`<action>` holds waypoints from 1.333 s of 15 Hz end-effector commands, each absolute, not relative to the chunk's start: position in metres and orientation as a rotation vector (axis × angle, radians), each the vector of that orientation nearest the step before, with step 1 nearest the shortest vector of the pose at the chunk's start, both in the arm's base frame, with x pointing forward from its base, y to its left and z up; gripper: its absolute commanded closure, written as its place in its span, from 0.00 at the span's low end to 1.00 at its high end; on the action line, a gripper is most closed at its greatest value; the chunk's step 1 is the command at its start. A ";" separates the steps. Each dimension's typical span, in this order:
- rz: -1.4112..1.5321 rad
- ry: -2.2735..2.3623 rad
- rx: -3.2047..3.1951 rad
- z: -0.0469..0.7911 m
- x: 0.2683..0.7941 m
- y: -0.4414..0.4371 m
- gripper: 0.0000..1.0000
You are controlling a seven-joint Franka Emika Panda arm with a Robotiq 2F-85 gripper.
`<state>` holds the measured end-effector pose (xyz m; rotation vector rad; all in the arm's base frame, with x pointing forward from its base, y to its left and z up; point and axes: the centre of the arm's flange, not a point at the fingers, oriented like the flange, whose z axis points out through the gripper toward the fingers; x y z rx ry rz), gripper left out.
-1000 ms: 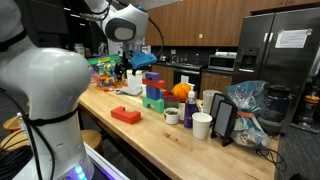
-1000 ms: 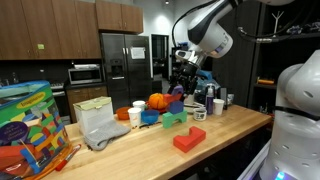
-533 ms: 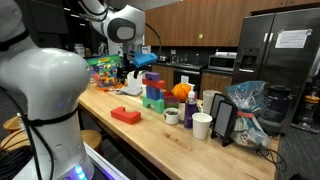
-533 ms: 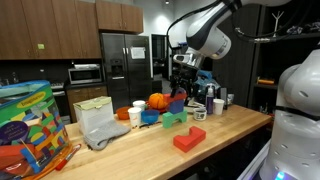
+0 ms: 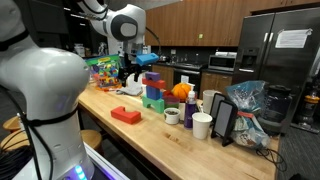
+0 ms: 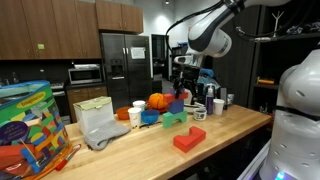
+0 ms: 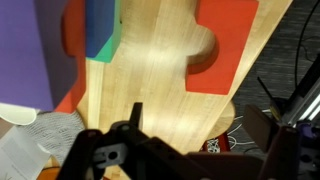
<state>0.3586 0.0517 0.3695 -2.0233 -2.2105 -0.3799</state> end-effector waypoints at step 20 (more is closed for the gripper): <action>-0.634 -2.159 -2.197 0.395 0.310 -0.077 0.00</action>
